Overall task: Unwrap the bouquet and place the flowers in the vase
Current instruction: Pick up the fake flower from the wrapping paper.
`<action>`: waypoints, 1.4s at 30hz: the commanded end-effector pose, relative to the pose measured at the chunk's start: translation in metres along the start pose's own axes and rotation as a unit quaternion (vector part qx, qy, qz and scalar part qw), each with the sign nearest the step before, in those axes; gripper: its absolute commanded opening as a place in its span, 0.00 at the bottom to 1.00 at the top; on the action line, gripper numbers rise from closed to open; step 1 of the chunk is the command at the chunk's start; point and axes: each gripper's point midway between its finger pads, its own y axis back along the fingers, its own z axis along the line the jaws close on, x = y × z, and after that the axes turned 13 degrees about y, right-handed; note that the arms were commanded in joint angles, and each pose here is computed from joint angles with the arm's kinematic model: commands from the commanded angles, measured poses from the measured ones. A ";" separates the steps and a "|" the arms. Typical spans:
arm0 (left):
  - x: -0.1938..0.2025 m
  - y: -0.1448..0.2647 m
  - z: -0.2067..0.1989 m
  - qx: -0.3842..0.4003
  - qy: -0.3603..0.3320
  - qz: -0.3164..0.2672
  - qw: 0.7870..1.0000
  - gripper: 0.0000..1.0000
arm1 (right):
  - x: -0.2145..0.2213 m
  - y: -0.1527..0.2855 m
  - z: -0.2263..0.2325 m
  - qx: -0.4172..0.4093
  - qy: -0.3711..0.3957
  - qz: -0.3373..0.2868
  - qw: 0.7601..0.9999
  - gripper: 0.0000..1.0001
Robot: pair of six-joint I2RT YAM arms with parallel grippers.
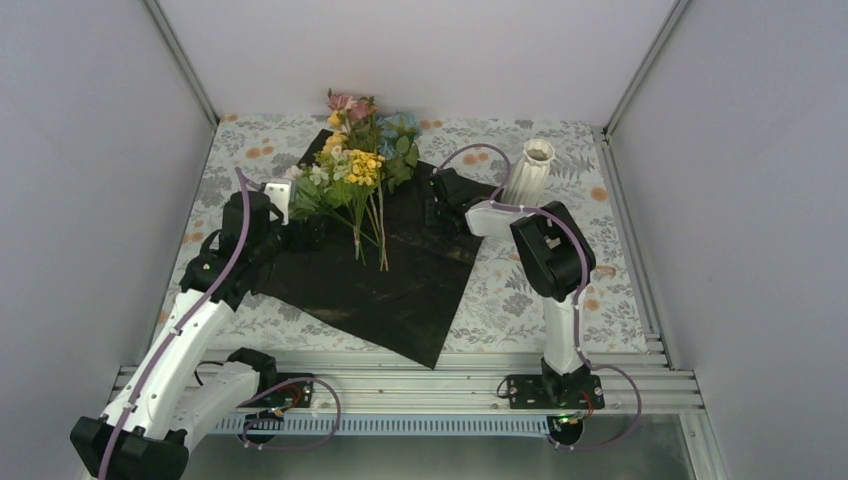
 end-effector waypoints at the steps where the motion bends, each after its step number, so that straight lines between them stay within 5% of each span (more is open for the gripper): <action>1: -0.004 0.001 0.000 0.000 -0.009 -0.014 1.000 1.00 | -0.015 0.013 0.006 -0.017 -0.014 -0.022 1.000 0.31; 10: -0.005 0.003 0.000 -0.001 -0.009 -0.018 1.000 1.00 | -0.059 0.046 0.060 -0.110 0.001 -0.074 0.991 0.31; 20: -0.006 0.004 0.000 -0.002 -0.009 -0.021 1.000 1.00 | -0.078 0.034 0.113 -0.175 0.024 -0.088 0.980 0.29; 42: -0.007 0.007 -0.001 0.004 -0.010 -0.027 1.000 1.00 | -0.071 -0.016 0.128 -0.148 0.033 -0.036 0.988 0.29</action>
